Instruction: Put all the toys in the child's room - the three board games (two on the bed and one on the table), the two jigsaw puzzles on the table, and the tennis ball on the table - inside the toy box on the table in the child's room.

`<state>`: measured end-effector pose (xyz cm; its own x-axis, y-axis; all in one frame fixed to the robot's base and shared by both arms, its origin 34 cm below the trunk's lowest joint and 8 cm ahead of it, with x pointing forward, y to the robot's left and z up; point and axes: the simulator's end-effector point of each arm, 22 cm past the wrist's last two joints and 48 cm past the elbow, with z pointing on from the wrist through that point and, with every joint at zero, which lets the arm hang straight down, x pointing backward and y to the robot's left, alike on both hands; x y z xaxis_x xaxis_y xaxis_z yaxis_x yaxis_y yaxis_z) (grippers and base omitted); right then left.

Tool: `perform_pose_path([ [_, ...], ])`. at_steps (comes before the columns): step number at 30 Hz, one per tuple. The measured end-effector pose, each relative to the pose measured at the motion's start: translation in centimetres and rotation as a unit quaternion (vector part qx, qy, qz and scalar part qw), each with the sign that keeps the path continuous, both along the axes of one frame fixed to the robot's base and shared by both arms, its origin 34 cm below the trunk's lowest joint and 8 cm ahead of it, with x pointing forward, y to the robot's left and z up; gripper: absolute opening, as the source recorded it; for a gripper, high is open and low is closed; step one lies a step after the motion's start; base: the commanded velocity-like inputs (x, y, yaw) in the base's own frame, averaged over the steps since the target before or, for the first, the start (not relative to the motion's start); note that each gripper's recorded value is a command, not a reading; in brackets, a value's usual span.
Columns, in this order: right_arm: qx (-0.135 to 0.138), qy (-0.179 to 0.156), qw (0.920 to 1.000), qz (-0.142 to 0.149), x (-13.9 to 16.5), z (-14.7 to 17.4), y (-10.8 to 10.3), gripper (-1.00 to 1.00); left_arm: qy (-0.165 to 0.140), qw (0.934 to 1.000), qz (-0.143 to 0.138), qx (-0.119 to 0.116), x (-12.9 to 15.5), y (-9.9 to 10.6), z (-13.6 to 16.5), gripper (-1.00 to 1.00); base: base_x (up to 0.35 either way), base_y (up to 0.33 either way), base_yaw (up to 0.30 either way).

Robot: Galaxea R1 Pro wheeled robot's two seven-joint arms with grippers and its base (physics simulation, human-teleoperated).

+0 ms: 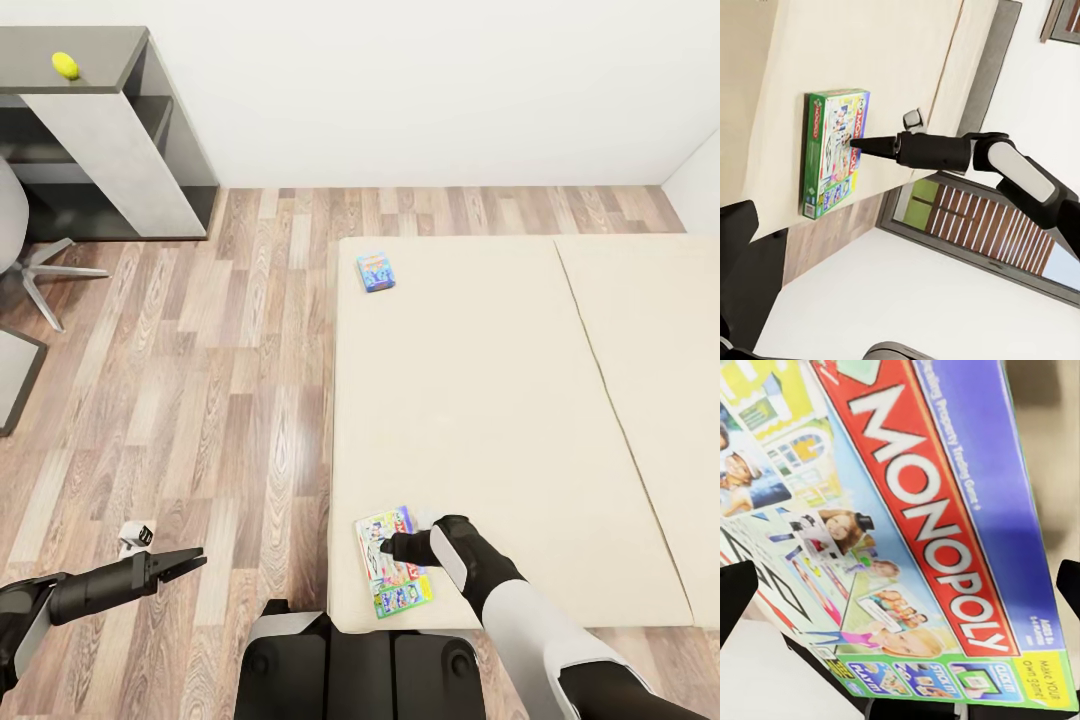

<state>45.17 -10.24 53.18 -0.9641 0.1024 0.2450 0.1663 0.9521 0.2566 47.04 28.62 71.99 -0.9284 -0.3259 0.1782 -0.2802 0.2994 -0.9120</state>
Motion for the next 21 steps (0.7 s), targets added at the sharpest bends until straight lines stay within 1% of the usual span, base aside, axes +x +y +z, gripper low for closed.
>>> perform_pose_path([
  [12,0.004,-0.002,1.0000,-0.002,0.1,0.0,0.2,1.00,0.000,1.0000,0.000,0.000,0.0,0.0,0.0,1.00,0.000,0.000,0.000],
  [14,0.010,-0.002,0.9999,-0.005,0.2,0.1,0.5,1.00,0.000,1.0000,0.000,0.000,0.0,0.0,0.0,1.00,0.000,0.000,0.000],
  [18,0.037,-0.005,0.9992,-0.012,0.4,0.5,1.6,1.00,0.000,1.0000,0.000,0.000,0.0,0.0,0.0,1.00,0.000,0.000,0.000],
  [21,0.044,-0.006,0.9989,-0.014,0.5,0.6,1.9,1.00,0.000,1.0000,0.000,0.000,0.0,0.0,0.0,1.00,0.000,0.000,0.000],
])
